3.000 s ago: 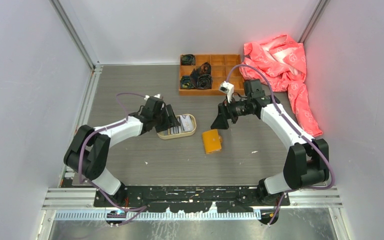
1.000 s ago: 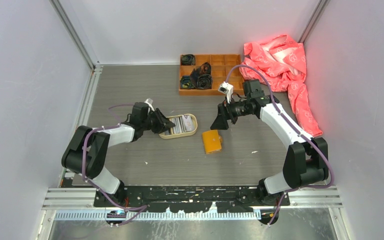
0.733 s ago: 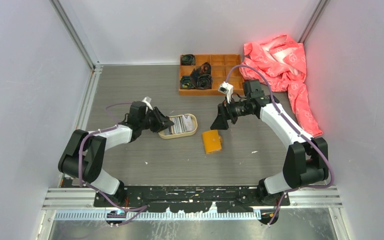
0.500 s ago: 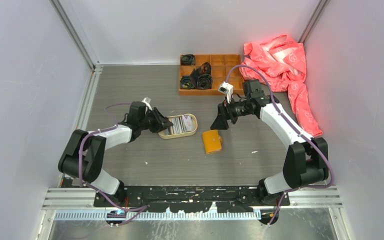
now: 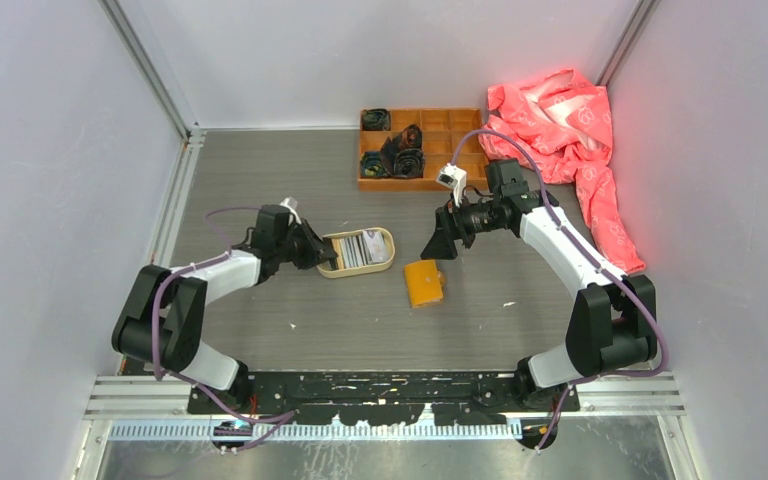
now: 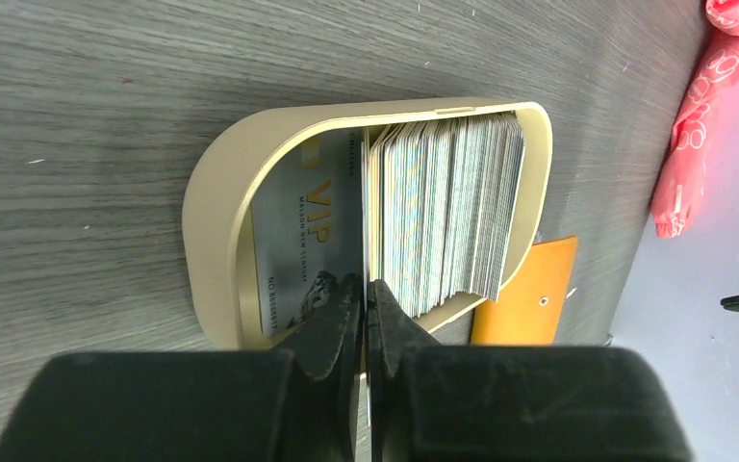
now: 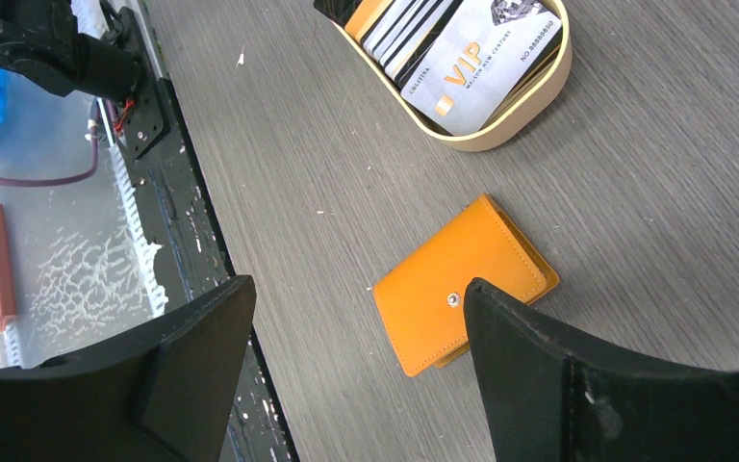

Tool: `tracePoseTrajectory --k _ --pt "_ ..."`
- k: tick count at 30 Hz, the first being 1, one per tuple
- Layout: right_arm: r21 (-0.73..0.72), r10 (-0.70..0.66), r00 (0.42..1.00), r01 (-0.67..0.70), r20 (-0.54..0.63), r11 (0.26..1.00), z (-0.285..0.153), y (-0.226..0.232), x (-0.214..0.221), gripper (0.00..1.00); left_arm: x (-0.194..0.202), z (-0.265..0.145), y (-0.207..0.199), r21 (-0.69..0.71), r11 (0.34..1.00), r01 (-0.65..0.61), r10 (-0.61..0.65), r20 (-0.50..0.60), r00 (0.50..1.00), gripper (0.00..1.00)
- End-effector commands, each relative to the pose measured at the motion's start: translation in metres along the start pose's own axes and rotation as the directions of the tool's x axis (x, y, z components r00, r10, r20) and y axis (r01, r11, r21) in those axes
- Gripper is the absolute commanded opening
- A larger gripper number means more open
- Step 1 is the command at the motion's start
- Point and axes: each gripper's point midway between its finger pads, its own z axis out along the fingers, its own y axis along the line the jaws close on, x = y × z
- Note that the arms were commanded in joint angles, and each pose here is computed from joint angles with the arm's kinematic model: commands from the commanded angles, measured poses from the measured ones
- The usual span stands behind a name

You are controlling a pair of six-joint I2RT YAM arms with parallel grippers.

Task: Put the credit cards into the card holder
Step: Pick up the credit card from the storage box.

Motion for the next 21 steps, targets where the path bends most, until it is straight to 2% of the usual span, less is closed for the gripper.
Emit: tracePoseTrajectory --k 1,8,21 --pt "-0.013 -0.052 0.998 0.052 0.035 0.999 -0.005 0.006 -0.017 0.84 -0.015 -0.014 -0.013 0.011 0.998 -0.065 0.064 0.058 0.996 0.05" --pt "-0.017 -0.049 0.998 0.05 0.036 0.999 -0.005 0.006 -0.017 0.84 -0.018 -0.024 -0.011 -0.023 0.994 -0.105 0.107 0.074 0.992 0.03" --pt "-0.017 -0.05 0.998 0.051 0.037 0.999 -0.005 0.007 -0.017 0.84 -0.01 -0.014 -0.006 -0.017 0.995 -0.103 0.103 0.018 0.995 0.12"
